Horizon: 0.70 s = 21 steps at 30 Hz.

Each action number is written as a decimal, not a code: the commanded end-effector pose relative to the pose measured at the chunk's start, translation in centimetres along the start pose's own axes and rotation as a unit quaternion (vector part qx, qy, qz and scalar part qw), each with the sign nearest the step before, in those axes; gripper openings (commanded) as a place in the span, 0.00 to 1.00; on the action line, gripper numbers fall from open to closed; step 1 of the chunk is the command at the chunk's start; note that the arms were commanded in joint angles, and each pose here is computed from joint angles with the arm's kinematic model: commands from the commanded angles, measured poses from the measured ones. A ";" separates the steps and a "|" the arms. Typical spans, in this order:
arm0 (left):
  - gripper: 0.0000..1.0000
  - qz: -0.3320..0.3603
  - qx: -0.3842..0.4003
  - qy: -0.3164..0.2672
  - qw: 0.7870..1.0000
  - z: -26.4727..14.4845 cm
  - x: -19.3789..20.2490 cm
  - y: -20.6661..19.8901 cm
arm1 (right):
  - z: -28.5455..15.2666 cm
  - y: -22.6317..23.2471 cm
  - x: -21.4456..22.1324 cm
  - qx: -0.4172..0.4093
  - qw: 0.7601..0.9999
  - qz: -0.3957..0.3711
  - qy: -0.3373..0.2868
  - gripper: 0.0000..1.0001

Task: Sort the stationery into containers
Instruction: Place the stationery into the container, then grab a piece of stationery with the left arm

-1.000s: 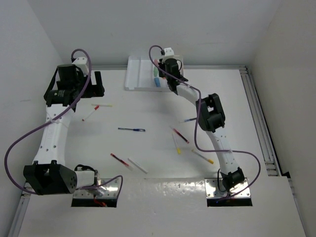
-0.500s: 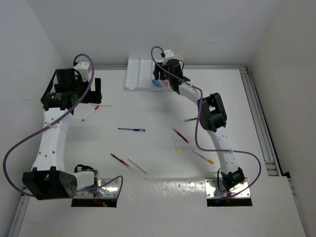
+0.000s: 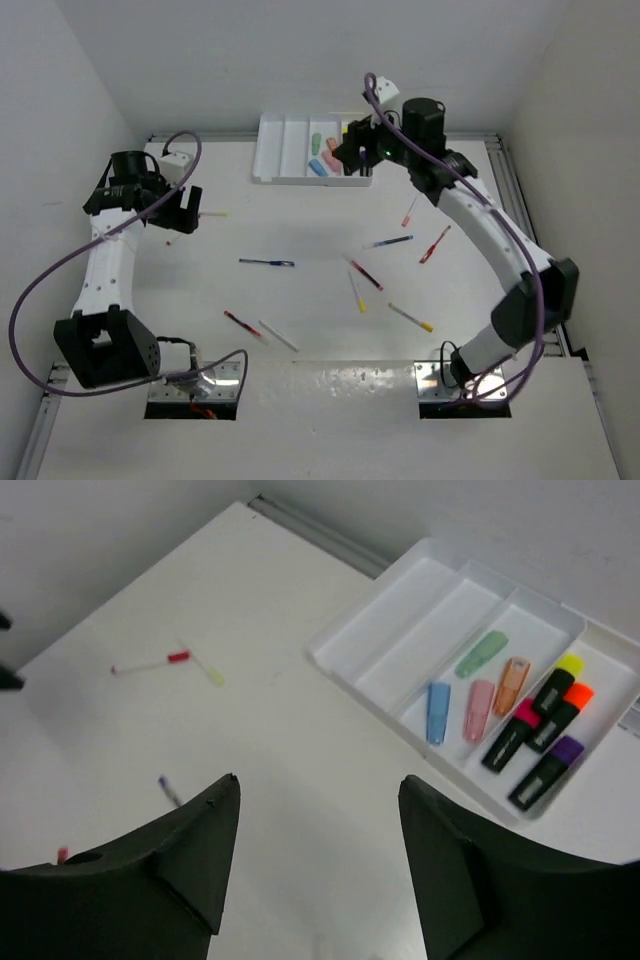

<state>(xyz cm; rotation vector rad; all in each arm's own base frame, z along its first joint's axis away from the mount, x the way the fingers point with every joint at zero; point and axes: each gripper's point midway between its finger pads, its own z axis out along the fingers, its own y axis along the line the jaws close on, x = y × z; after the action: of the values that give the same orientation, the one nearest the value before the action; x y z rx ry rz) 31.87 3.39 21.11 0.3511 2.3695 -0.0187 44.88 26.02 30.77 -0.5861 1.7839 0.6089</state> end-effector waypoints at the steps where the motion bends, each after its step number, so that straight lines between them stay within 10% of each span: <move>1: 0.86 0.035 0.032 0.022 0.999 1.3 0.9 1.3 | -4.6 0.5 8.3 -0.018 0.993 0.014 0.119 0.64; 12: 0.78 0.243 0.226 0.005 0.943 1.3 4.6 -5.0 | -14.0 -0.4 14.5 -0.015 0.984 0.071 0.164 0.59; 21: 0.66 0.479 0.342 0.035 0.807 1.5 13.6 -11.8 | -17.2 0.2 17.9 -0.003 0.971 0.146 0.187 0.54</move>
<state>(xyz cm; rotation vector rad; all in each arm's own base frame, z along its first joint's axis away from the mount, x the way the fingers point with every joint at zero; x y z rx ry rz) 21.73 -4.17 10.52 1.6342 2.1014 -0.4139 28.38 13.56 17.20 -0.5193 2.2678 0.7063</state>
